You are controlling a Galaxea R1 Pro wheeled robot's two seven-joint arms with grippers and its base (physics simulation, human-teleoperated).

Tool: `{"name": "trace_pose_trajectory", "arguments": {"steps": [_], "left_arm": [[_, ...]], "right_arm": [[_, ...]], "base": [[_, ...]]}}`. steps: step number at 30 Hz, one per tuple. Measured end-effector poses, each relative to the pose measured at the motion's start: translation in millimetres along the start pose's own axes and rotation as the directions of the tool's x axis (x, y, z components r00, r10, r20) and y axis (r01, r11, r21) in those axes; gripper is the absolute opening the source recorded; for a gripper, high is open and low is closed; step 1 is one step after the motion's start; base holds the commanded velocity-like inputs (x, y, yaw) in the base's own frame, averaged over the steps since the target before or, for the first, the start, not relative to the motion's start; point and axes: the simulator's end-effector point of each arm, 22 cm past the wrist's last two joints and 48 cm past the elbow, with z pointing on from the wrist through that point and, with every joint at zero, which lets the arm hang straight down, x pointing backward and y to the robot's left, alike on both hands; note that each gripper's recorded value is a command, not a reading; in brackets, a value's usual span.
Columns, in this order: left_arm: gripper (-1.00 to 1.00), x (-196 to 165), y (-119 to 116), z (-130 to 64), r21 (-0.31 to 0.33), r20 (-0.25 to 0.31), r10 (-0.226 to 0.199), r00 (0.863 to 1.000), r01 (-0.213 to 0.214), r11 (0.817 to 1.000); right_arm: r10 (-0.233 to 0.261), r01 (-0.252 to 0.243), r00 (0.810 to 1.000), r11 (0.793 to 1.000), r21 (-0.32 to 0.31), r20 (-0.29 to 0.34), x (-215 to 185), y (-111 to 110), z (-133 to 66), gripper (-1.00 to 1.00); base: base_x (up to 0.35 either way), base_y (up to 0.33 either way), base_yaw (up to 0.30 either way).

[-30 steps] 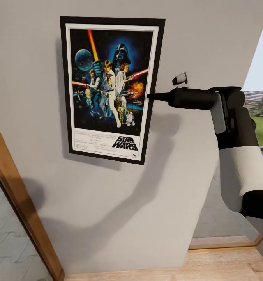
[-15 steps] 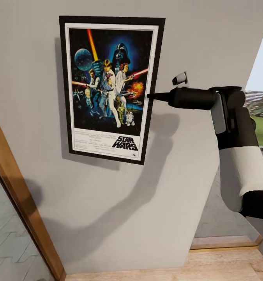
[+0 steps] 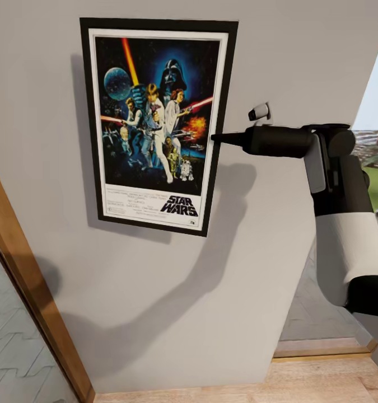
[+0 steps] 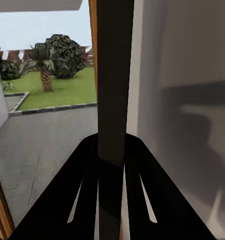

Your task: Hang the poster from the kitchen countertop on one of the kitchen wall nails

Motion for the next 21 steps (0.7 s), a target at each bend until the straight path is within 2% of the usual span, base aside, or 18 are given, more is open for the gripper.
{"name": "trace_pose_trajectory", "arguments": {"steps": [6,21], "left_arm": [[1.0,0,0,0.0,0.0,0.0,0.0,1.0,0.0,1.0],[1.0,0,0,0.0,0.0,0.0,0.0,1.0,0.0,1.0]], "right_arm": [[0.019,-0.019,1.0,1.0,0.001,-0.003,11,-3,-0.4,-1.0],[0.015,-0.015,1.0,1.0,0.0,-0.005,17,-1,-0.8,-1.0]], "base": [[0.0,0.0,0.0],[0.0,0.0,0.0]]}}
